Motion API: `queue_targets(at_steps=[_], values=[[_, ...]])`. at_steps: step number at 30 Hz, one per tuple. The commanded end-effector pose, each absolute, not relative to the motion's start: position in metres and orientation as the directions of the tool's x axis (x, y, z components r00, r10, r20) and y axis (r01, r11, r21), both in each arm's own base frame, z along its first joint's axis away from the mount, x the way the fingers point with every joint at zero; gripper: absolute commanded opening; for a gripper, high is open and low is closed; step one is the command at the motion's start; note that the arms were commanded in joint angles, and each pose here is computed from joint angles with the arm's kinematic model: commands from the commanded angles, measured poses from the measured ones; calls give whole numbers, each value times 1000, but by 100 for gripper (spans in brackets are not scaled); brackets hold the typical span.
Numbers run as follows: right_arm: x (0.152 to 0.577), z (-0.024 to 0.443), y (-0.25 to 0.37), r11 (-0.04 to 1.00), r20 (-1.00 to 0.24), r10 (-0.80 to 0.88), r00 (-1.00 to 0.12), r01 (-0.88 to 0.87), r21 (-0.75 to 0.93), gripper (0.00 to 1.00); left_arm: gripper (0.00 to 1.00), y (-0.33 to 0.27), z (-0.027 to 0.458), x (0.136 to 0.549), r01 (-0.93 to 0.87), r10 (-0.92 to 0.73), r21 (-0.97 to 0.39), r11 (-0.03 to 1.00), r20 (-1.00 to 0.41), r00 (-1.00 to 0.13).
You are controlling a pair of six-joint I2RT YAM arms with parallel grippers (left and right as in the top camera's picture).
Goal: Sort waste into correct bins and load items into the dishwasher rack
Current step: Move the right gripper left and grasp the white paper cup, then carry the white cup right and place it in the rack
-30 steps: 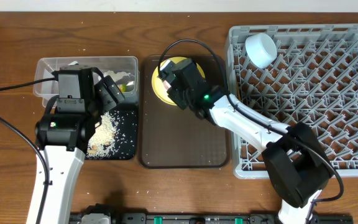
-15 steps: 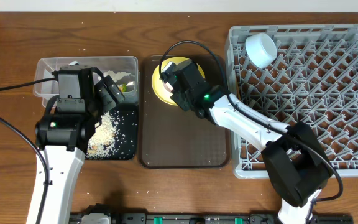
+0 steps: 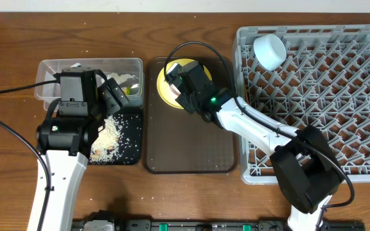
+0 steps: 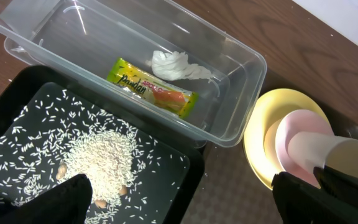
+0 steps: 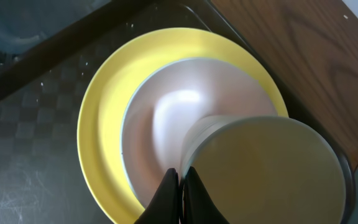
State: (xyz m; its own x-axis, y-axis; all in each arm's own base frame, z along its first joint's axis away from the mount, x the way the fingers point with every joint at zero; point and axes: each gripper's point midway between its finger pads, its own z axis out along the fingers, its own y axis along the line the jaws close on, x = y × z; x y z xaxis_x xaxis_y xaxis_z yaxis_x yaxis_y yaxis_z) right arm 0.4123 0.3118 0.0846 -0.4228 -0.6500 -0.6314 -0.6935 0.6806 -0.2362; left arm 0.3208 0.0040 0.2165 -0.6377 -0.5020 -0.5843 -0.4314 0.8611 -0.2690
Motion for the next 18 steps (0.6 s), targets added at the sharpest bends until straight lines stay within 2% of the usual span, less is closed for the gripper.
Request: queue_targets(at_steps=[1,5,10,13,18], values=[[422,102,303,730,-671,-589,-450,-653,-203,1,95,6,223,322,-429,-500,-270,862,-598,-626],[416,139,307,751,-732,-510,-451,-649,-123,1,96,6,223,322,-429,-500,-270,862,-598,-626],[405,193,293,795,-787,-331,-521,-603,65,1,95,6,223,322,-429,-500,-270,862,-598,-626],[395,220,279,754,-790,-254,-557,-626,199,1,95,6,223,322,-429,-500,-270,862,-598,-626],[381,247,240,601,-749,-160,-643,-665,443,1,95,6,223,322,-429,-500,-270,862,-598,-626]])
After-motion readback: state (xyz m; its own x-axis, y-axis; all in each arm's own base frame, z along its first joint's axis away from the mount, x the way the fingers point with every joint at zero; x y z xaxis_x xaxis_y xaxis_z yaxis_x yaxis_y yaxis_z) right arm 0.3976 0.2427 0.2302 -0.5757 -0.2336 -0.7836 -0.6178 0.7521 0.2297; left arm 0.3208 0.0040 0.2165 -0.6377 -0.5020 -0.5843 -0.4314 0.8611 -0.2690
